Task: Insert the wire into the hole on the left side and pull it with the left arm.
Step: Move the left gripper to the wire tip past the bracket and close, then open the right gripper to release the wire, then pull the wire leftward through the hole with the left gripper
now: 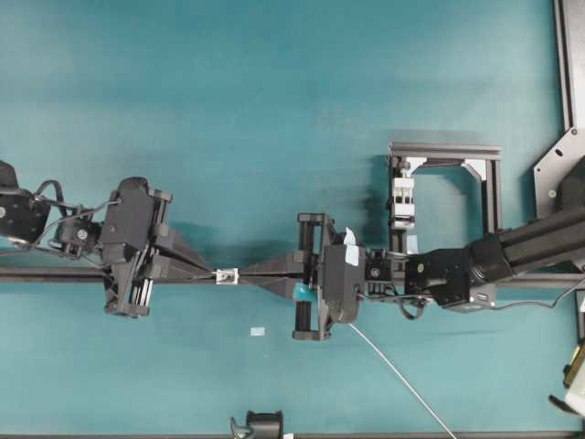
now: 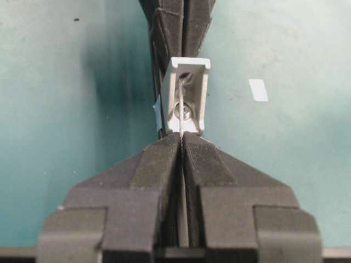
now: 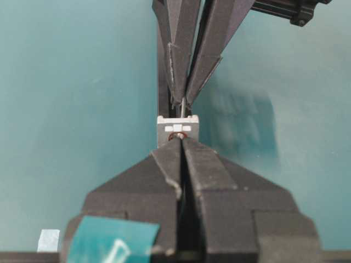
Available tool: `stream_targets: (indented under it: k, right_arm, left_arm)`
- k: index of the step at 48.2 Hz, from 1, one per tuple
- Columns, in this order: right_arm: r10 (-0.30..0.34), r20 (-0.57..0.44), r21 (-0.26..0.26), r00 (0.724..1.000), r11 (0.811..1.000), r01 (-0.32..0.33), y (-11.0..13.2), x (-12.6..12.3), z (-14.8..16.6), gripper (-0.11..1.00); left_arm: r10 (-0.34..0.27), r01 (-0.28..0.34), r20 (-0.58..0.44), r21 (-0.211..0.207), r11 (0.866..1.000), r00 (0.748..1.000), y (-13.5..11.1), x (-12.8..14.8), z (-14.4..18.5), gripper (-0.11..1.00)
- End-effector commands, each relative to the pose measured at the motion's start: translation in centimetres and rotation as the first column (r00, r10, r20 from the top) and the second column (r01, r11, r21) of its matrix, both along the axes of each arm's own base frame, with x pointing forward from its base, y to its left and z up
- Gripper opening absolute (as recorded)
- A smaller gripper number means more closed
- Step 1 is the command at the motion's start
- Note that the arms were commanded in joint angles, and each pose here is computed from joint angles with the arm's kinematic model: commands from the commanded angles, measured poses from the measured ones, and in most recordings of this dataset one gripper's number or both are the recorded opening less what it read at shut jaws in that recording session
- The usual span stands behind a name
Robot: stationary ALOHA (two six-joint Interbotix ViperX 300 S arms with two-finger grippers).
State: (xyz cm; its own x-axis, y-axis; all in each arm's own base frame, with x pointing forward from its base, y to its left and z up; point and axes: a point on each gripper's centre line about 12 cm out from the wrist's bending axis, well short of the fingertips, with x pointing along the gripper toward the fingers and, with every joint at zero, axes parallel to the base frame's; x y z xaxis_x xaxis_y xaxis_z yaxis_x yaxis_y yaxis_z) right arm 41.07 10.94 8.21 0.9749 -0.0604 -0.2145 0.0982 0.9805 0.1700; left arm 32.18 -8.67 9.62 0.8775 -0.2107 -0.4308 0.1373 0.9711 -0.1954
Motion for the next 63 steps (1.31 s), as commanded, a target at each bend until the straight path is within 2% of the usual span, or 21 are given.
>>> stream_targets:
  k: [1, 25, 30, 40, 42, 51, 63]
  right_arm:
    - [-0.005, 0.039, 0.013, 0.999, 1.0, 0.005, 0.0, 0.6, 1.2, 0.01]
    - [0.028, -0.002, 0.02, 1.0, 0.999, -0.028, 0.4, 0.7, 1.7, 0.02]
    - [0.028, 0.004, 0.024, 1.0, 0.999, -0.028, 0.4, 0.6, 2.1, 0.2]
    - [0.033, 0.004, 0.028, 0.999, 0.999, -0.033, 0.4, 0.4, 2.7, 0.8]
    - [0.035, 0.004, 0.028, 0.999, 0.999, -0.035, 0.4, 0.3, 2.7, 0.87]
    - [0.035, 0.001, 0.029, 0.999, 0.999, -0.035, 0.4, 0.4, 2.7, 0.87]
    - [0.038, -0.012, 0.03, 0.999, 0.999, -0.037, 0.4, 0.3, 2.5, 0.87]
  left_arm:
    - [-0.004, 0.005, 0.041, -0.012, 1.0, 0.999, -0.3, 0.4, 1.4, -0.1]
    - [-0.006, 0.007, 0.042, -0.01, 1.0, 0.999, -0.3, 0.4, 1.4, -0.1]
    - [-0.006, 0.007, 0.042, -0.01, 1.0, 0.999, -0.3, 0.4, 1.4, -0.1]
    - [-0.01, 0.011, 0.039, -0.008, 1.0, 0.999, -0.4, 0.3, 1.3, -0.1]
    - [-0.012, 0.012, 0.039, -0.008, 1.0, 0.999, -0.4, 0.3, 1.3, -0.1]
    - [-0.017, 0.017, 0.039, -0.003, 1.0, 0.999, -0.4, -0.2, 1.5, -0.1]
    - [-0.028, 0.028, 0.034, -0.004, 1.0, 0.999, 0.1, -2.9, 2.5, -0.1]
